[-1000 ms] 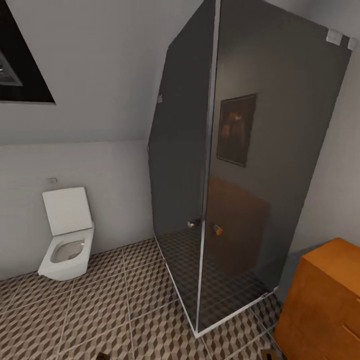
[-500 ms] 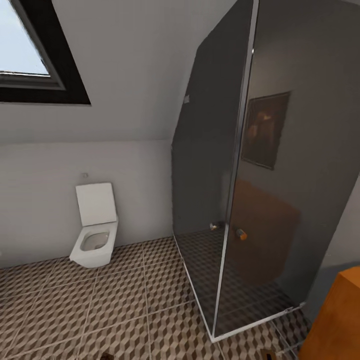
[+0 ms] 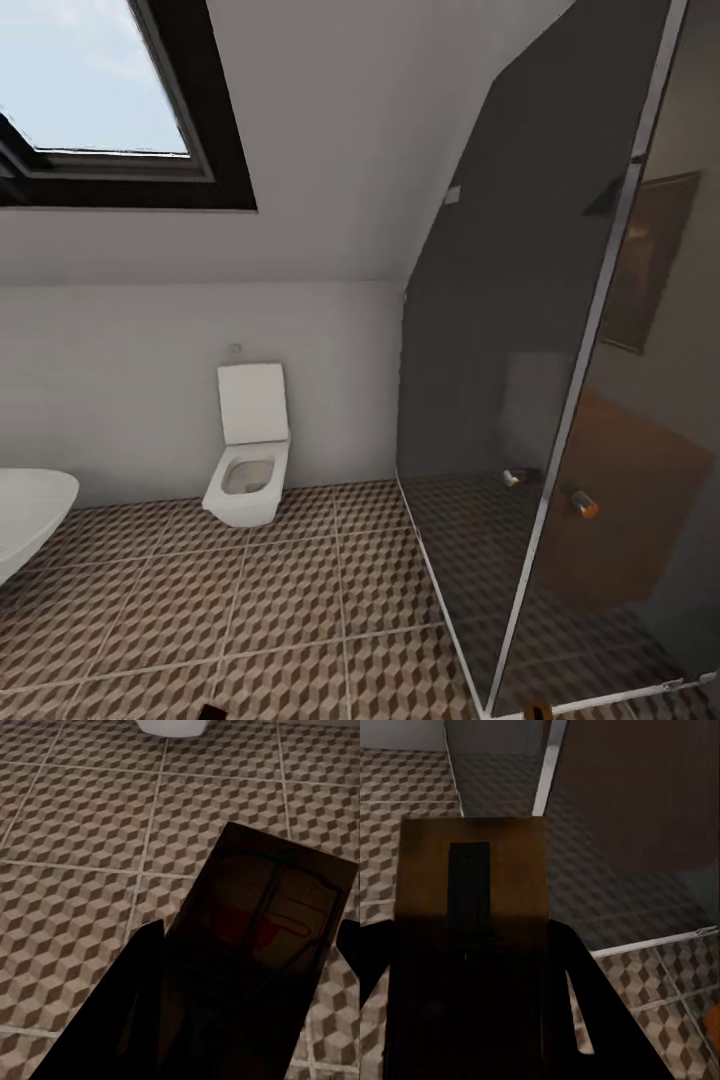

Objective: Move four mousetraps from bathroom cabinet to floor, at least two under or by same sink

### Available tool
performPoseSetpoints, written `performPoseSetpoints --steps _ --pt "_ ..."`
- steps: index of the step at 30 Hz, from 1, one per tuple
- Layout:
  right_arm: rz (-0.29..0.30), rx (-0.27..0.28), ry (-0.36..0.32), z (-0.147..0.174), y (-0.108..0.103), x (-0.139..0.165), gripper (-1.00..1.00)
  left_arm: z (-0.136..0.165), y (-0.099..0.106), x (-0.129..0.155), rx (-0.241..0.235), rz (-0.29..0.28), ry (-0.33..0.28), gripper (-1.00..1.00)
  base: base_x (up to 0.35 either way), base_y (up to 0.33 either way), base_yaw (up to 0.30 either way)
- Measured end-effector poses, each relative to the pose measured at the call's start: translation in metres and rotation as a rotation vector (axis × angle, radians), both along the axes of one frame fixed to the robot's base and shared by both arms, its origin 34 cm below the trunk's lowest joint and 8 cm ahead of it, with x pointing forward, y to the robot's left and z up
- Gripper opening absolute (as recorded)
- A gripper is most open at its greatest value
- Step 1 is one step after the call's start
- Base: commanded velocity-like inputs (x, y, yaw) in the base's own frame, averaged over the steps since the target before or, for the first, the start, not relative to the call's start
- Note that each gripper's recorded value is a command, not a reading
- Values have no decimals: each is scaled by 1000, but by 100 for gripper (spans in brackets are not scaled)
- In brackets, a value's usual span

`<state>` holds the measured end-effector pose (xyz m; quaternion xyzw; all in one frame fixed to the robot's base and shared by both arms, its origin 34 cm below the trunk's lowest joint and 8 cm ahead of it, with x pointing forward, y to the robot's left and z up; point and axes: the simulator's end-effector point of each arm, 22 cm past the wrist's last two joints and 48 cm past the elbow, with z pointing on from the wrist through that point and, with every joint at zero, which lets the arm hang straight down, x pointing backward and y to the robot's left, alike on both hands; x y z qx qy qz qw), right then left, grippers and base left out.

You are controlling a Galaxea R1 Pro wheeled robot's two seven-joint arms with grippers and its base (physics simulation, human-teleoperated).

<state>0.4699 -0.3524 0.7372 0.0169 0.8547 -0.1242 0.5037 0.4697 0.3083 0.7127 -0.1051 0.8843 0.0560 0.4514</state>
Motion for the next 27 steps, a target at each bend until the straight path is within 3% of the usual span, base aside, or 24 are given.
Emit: performPoseSetpoints --steps 21,27 --pt "0 0 0 0 0 0 -100 0 1 0 2 3 0 -100 246 232 300" --pt "0 0 -1 0 0 0 -100 0 1 0 1 4 0 -100 303 91 270"
